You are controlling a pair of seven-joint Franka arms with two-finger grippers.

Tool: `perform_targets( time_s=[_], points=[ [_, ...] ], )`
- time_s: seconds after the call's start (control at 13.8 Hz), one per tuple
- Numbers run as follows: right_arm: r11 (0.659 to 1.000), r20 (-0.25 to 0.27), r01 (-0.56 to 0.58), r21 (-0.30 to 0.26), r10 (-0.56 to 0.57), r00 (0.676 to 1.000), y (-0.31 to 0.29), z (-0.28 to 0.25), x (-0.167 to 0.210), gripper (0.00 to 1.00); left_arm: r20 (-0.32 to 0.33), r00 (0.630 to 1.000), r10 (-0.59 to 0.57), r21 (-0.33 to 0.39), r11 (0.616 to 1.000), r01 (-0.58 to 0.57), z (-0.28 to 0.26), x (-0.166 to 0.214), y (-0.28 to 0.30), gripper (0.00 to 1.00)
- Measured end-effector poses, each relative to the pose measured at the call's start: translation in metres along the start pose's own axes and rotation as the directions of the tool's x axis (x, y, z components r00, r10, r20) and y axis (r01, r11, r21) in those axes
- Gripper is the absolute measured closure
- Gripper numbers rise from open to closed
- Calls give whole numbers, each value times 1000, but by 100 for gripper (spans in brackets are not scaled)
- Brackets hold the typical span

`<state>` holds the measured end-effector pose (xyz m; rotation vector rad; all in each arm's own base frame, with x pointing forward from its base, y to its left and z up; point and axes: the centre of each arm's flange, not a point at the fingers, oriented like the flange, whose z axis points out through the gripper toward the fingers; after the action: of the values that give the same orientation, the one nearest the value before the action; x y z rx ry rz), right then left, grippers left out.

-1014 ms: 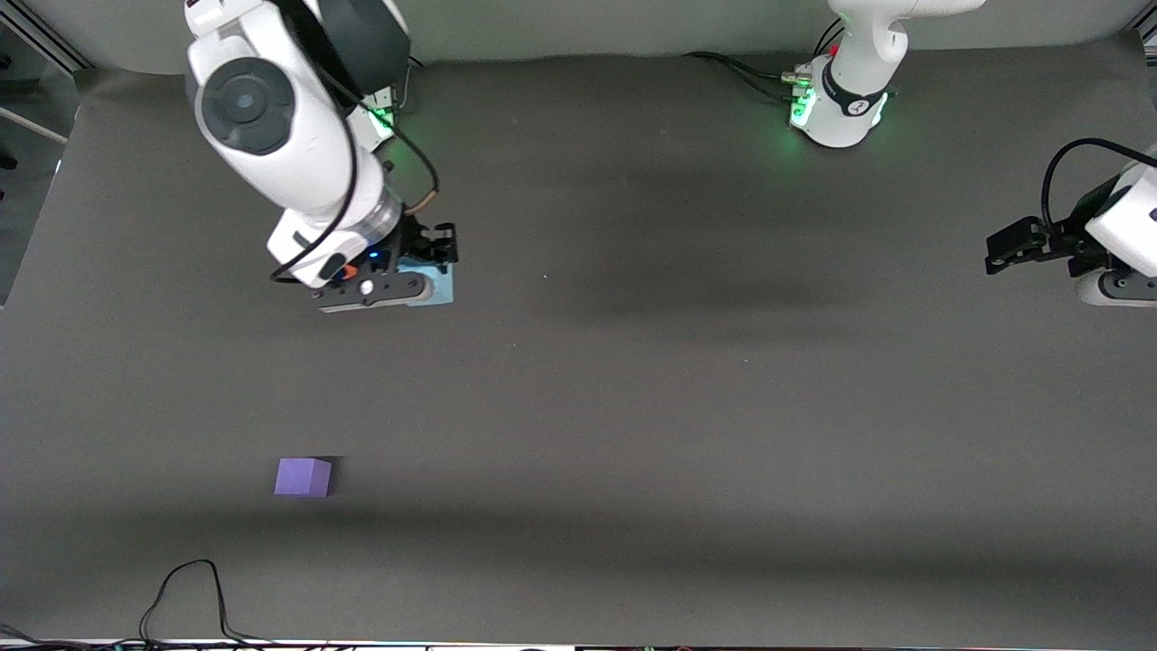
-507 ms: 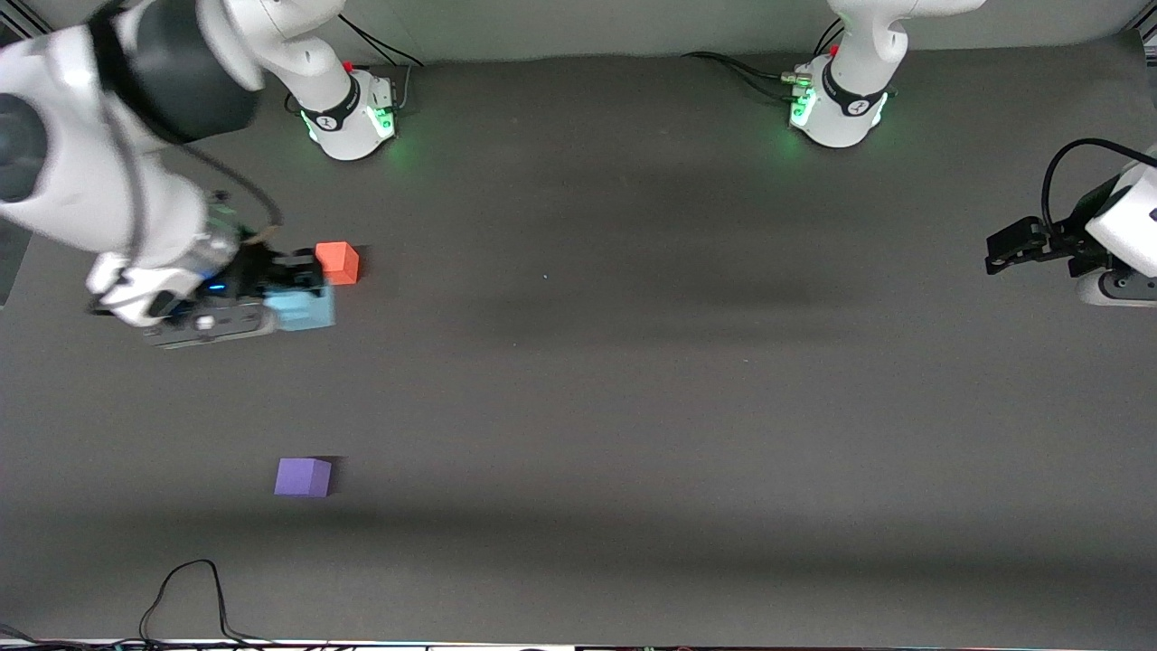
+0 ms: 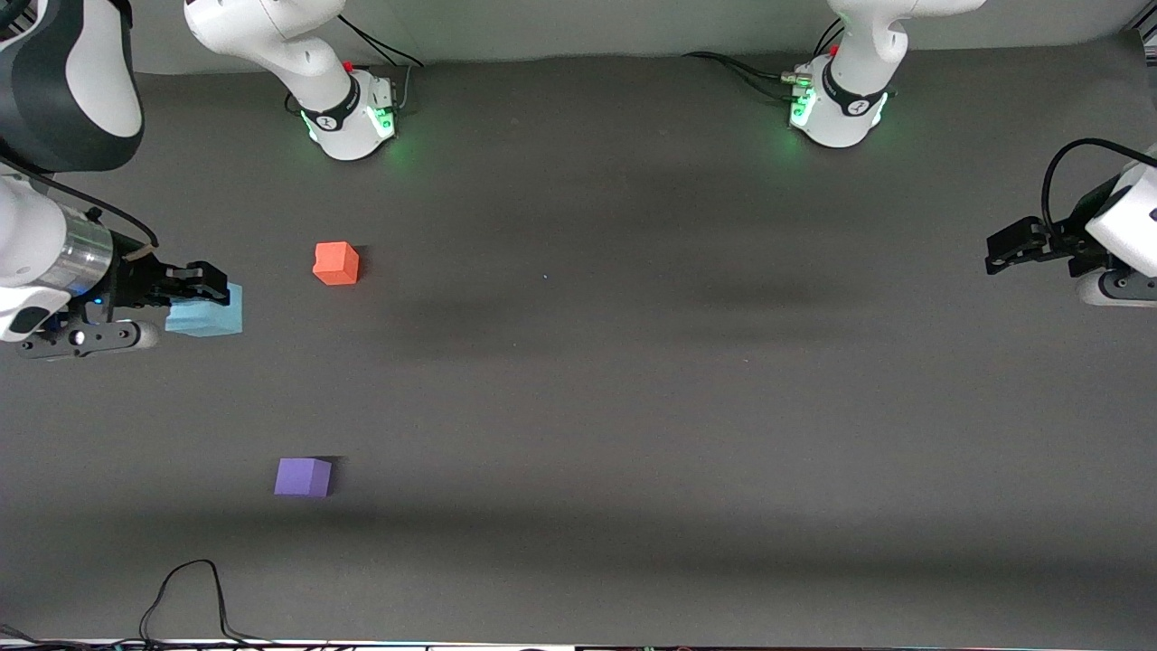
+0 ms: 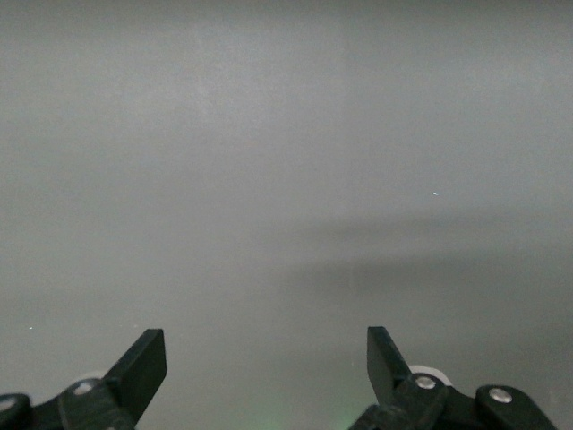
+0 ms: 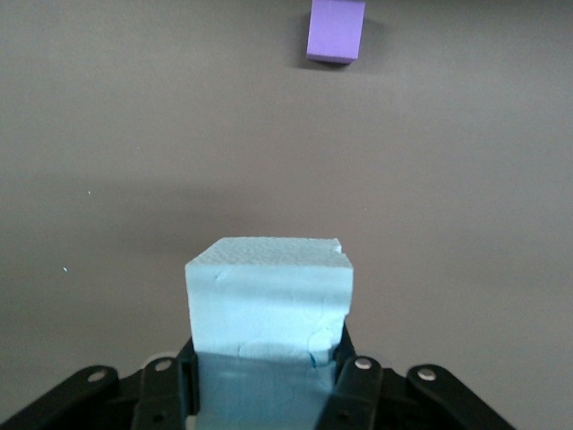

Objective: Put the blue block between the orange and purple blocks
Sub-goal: 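Move the blue cube into the gap between orange and purple cubes, then lower the blue cube onto the table and open the right gripper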

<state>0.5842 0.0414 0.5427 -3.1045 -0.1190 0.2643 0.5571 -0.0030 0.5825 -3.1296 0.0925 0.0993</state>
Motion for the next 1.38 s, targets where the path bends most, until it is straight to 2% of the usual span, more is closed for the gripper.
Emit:
perform_targets(
  time_s=[0.29, 0.58, 0.94, 1.09, 1.38],
  points=[
    [1000, 3, -14, 8, 14, 1000, 4, 64, 13, 47, -1, 1000, 0, 0, 1000, 0, 0, 0, 0, 0],
    [1000, -18, -15, 7, 15, 1000, 12, 176, 31, 47, 0, 1000, 0, 0, 1000, 0, 0, 0, 0, 0],
    [996, 6, 24, 87, -25, 1000, 32, 288, 51, 47, 1, 1000, 0, 0, 1000, 0, 1, 0, 0, 0],
    [994, 17, 30, 105, -32, 999, 46, 310, 53, 47, 1, 1000, 0, 0, 1000, 0, 1, 0, 0, 0],
    [993, 30, 27, 113, -31, 999, 59, 320, 51, 47, 2, 1000, 0, 0, 1000, 0, 1, 0, 0, 0]
  ],
)
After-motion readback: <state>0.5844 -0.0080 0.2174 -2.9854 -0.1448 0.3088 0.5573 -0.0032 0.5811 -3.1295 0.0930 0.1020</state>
